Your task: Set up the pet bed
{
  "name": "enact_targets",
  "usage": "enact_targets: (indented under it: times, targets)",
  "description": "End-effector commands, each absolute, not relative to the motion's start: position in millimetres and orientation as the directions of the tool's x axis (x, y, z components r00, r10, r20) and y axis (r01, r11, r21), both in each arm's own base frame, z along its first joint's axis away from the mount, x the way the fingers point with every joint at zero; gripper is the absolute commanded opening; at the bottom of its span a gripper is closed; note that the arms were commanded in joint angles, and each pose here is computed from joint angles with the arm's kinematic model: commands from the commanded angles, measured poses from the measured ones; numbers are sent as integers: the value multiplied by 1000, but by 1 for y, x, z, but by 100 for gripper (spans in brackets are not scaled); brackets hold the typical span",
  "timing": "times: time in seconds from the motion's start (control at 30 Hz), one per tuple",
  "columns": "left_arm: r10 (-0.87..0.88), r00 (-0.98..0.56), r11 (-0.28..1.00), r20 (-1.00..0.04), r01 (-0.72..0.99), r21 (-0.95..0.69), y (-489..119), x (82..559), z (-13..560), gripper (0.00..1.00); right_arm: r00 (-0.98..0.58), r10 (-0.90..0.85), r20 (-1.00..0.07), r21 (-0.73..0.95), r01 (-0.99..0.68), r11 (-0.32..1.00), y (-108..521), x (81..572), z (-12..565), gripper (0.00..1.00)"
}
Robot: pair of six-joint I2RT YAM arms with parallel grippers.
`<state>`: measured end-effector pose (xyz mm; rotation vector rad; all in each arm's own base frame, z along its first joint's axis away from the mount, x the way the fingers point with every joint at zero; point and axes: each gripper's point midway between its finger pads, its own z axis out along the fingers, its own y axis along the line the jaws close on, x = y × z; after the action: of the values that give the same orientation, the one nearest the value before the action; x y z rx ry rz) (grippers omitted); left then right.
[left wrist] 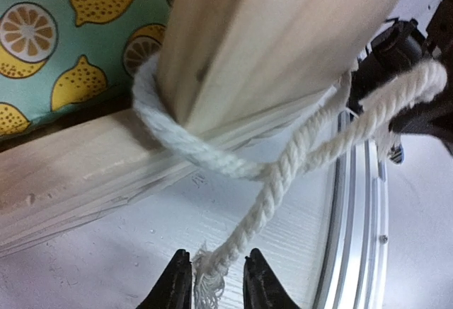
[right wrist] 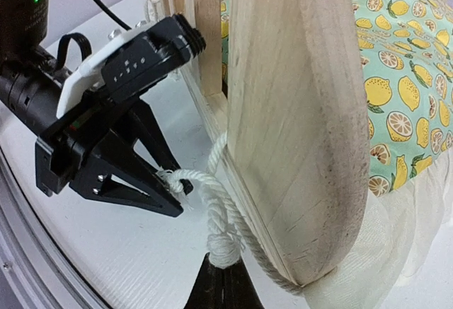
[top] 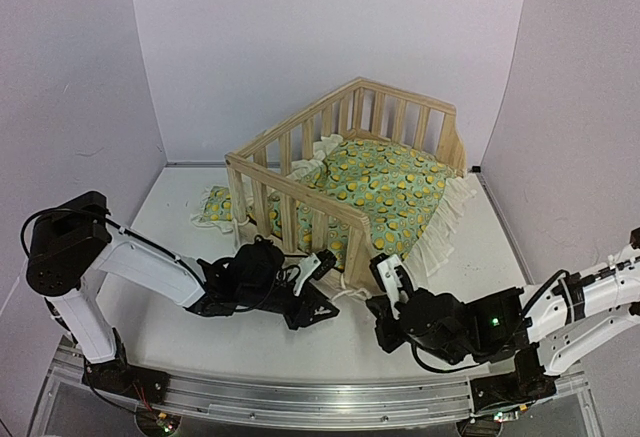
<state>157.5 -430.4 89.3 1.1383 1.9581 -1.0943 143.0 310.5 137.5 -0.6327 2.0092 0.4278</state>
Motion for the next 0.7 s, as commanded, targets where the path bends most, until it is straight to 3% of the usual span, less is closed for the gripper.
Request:
enact_targets:
  times: [0.0, 0.07, 0.13, 0.27, 0.43, 0.53, 0.67]
  targets:
    - [238, -464, 257, -853, 878, -405, -440, 162, 130, 30, -340, -295, -893, -23, -622, 783, 317, 149, 159, 0]
    - [173, -455, 263, -874, 876, -404, -435, 164, 140, 38, -335, -302, -892, -32, -623, 782, 317, 151, 159, 0]
    - [122, -410, 276, -904, 889, -366, -427, 164, 149, 53, -331, -304, -894, -27, -635, 772, 318, 150, 161, 0]
    - [135, -139, 345, -981, 935, -85, -420, 155, 159, 62, -334, -304, -892, -14, -653, 758, 318, 149, 161, 0]
    - [117, 219, 430, -969, 868, 248, -408, 149, 182, 68, -339, -295, -893, 5, -663, 748, 316, 150, 163, 0]
    - [144, 451, 371, -881, 800, 470, -415, 135, 186, 68, -341, -287, -895, 16, -668, 744, 315, 149, 165, 0]
    - [145, 520, 340, -842, 773, 536, -434, 134, 187, 69, -343, -281, -896, 27, -674, 738, 316, 148, 167, 0]
